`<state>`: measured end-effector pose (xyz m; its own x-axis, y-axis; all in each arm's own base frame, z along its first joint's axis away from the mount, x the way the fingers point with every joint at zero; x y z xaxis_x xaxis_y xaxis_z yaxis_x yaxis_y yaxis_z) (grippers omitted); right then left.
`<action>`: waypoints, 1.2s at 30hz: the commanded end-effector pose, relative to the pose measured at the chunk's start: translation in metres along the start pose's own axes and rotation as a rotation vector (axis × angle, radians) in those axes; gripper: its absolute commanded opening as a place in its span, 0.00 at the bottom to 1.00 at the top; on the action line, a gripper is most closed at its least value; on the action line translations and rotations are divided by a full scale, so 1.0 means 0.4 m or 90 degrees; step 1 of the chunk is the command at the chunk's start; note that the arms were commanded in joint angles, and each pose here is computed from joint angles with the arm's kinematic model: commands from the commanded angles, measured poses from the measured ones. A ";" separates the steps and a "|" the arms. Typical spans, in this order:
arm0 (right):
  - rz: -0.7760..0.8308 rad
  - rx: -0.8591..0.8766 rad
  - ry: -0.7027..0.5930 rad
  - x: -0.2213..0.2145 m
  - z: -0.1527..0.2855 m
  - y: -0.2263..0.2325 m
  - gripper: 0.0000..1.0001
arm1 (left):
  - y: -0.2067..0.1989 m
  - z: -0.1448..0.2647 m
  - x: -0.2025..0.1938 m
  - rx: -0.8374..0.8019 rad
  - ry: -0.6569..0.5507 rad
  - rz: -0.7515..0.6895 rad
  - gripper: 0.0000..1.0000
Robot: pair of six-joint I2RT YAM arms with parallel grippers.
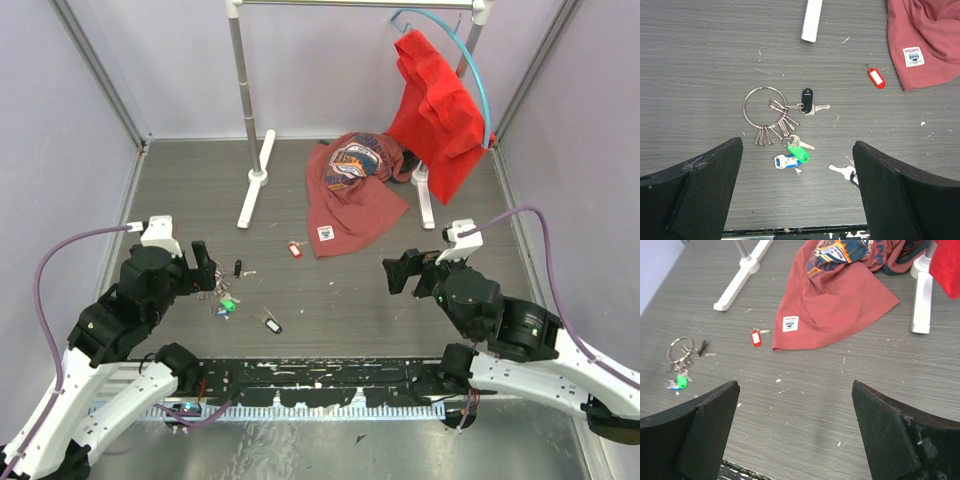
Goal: Put the keys on the keyring
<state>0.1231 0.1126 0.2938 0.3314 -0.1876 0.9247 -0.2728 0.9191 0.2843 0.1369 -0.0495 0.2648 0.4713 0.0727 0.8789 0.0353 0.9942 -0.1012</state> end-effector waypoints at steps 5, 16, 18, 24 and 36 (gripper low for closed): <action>0.027 -0.053 0.002 0.017 -0.021 0.006 1.00 | -0.014 -0.026 0.010 0.020 0.014 0.022 0.98; 0.086 -0.102 0.103 -0.032 -0.091 0.056 1.00 | 0.006 -0.115 -0.068 0.131 0.140 0.121 0.85; 0.095 -0.098 0.133 -0.051 -0.112 0.070 1.00 | 0.024 -0.133 -0.089 0.143 0.159 0.165 0.82; 0.073 -0.068 0.212 -0.111 -0.159 0.070 1.00 | 0.083 -0.192 -0.154 0.236 0.171 0.245 0.84; 0.047 -0.005 0.248 -0.131 -0.164 0.075 1.00 | 0.122 -0.320 -0.209 0.298 0.218 0.274 0.64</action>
<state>0.1570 0.1646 0.2280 0.6488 0.0530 0.7591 -0.2604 0.9528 0.1560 0.1989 -0.0159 0.1286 0.6431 0.4928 0.5861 -0.5532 0.8283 -0.0895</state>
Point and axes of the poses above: each gripper's point midway between its finger pads, its own z axis back along the fingers, its own y axis along the line the jaws close on, x = y × z, the point moved 6 cm from there along z, back along the fingers, and after that the axes turned 1 degree about -z, right-handed, at the moved point
